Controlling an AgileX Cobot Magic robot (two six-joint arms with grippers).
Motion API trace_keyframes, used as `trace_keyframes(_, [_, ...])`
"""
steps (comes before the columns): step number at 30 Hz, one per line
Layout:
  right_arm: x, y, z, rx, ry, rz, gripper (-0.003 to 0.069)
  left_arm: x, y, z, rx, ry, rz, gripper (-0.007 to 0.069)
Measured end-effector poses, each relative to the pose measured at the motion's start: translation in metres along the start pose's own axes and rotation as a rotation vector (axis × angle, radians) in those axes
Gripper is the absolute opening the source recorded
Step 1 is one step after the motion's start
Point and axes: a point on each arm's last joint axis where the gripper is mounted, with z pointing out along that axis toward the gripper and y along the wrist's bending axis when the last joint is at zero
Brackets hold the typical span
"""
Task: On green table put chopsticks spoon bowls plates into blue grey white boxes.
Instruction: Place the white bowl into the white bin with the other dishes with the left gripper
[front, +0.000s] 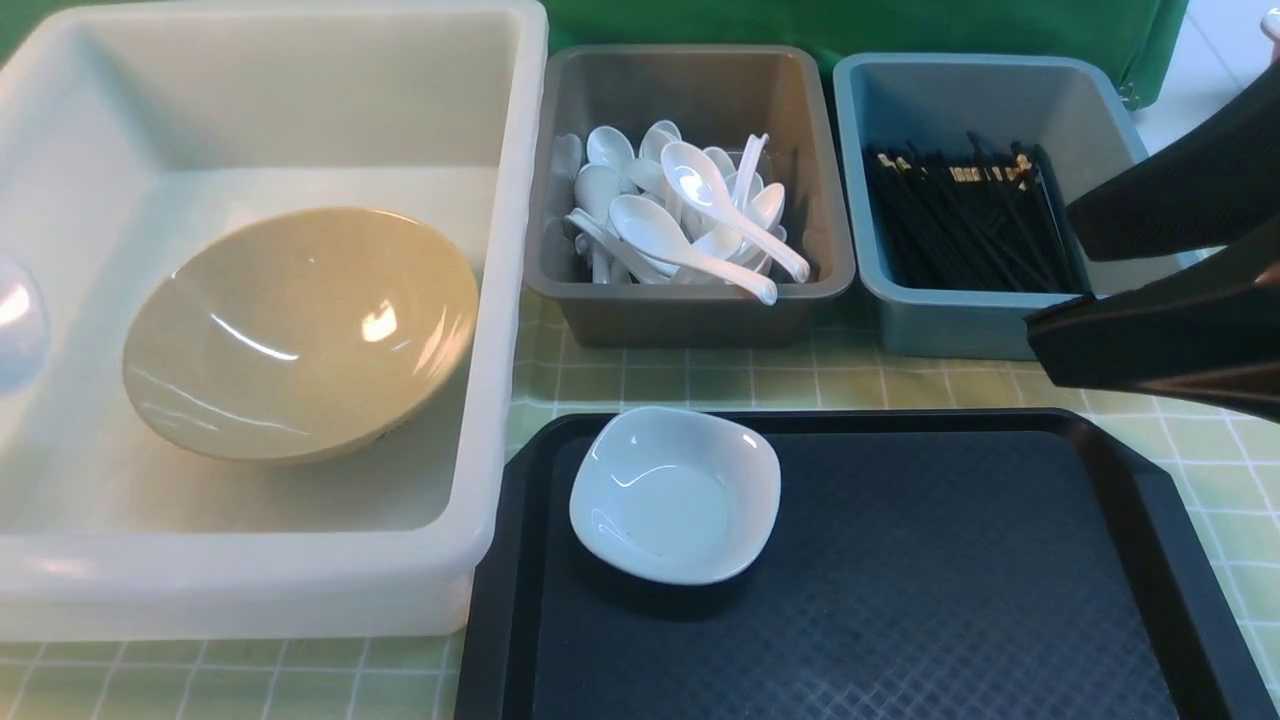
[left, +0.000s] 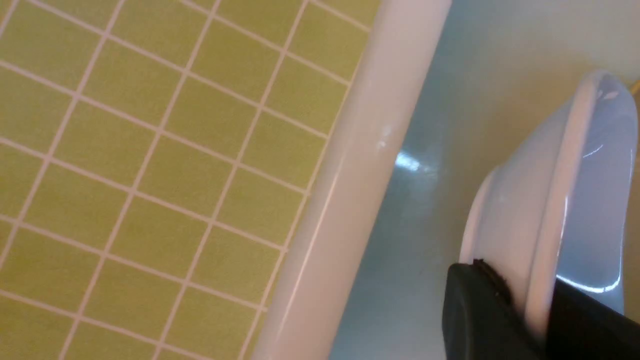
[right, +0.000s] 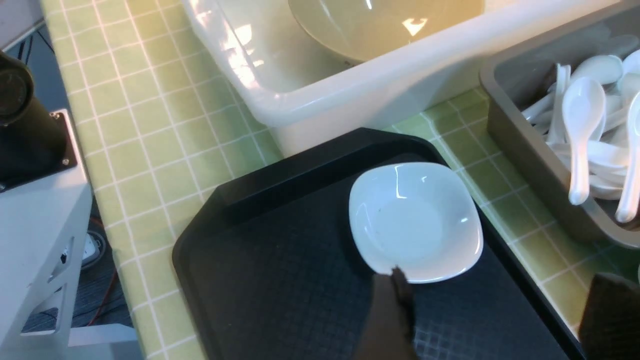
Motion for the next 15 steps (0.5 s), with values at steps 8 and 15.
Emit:
trace_keyframes(8, [0.0, 0.0, 0.0, 0.0, 0.0, -0.001, 0.0491, -0.01, -0.028, 0.034, -0.074, 0.08, 0.114, 0.0015])
trace_keyframes(15, [0.0, 0.0, 0.0, -0.002, 0.003, -0.001, 0.0491, -0.012, -0.035, 0.065, -0.076, 0.156, 0.118, 0.0015])
